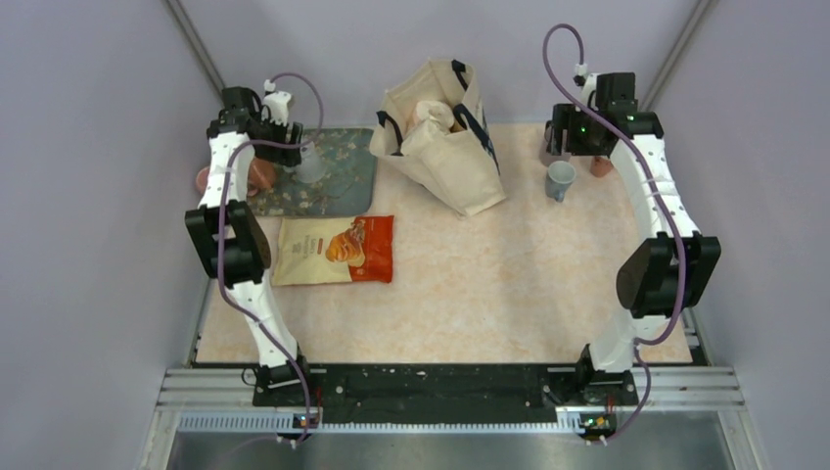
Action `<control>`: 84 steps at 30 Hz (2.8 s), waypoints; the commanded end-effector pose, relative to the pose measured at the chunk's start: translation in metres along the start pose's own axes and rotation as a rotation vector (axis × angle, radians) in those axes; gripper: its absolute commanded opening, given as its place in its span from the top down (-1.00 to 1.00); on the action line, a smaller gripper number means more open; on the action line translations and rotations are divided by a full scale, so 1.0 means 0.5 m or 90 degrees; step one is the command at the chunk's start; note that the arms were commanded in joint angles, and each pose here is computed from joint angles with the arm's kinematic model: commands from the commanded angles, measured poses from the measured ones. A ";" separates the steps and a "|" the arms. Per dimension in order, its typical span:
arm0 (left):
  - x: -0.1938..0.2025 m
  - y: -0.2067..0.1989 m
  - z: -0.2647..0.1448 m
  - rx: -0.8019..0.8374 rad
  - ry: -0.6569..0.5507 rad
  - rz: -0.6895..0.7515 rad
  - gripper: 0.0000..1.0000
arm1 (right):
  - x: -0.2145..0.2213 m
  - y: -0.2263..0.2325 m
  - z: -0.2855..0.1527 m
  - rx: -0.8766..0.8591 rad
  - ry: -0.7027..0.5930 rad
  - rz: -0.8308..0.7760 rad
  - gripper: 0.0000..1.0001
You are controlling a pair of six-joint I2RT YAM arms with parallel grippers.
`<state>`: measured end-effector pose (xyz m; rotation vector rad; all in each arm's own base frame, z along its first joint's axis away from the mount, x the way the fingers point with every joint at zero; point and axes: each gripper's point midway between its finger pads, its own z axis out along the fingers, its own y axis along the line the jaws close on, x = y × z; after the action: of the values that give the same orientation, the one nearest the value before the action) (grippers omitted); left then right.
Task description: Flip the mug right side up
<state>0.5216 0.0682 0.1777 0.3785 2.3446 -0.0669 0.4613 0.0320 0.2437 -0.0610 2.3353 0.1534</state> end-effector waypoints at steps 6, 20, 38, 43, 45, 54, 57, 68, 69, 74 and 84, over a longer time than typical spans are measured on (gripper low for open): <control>-0.033 0.070 0.058 0.009 -0.064 0.043 -0.44 | 0.010 0.036 -0.024 -0.069 -0.059 0.008 -0.40; -0.040 0.029 0.136 0.110 -0.103 -0.055 -0.37 | 0.059 0.034 -0.028 -0.065 -0.034 0.009 -0.40; -0.062 -0.126 0.139 0.144 -0.098 0.065 -0.33 | 0.091 0.045 -0.021 -0.084 -0.020 0.023 -0.40; -0.067 -0.176 0.102 0.204 -0.110 0.103 -0.33 | 0.100 0.041 -0.020 -0.078 -0.015 0.020 -0.40; -0.074 -0.166 0.079 0.215 -0.122 0.109 -0.34 | 0.105 0.039 -0.020 -0.074 -0.013 0.017 -0.40; -0.062 -0.034 0.082 0.139 -0.124 0.170 -0.59 | 0.124 0.033 -0.010 -0.067 0.004 0.018 -0.41; -0.055 0.023 0.134 0.099 -0.087 0.159 -0.57 | 0.128 0.032 -0.009 -0.065 0.007 0.018 -0.41; -0.009 -0.002 0.197 0.158 -0.074 0.168 -0.43 | 0.134 0.024 -0.008 -0.050 0.017 0.018 -0.41; -0.006 -0.004 0.202 0.161 -0.072 0.167 -0.43 | 0.132 0.024 -0.009 -0.051 0.015 0.018 -0.41; 0.014 -0.023 0.236 0.159 -0.042 0.177 -0.37 | 0.129 0.029 -0.008 -0.058 0.016 0.025 -0.41; 0.028 -0.090 0.235 0.184 -0.030 0.187 -0.04 | 0.134 0.029 -0.011 -0.057 0.016 0.028 -0.41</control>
<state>0.5846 0.0220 0.0649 0.8230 2.2500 -0.2798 0.4097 0.0486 0.1800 -0.0582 2.4165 0.2875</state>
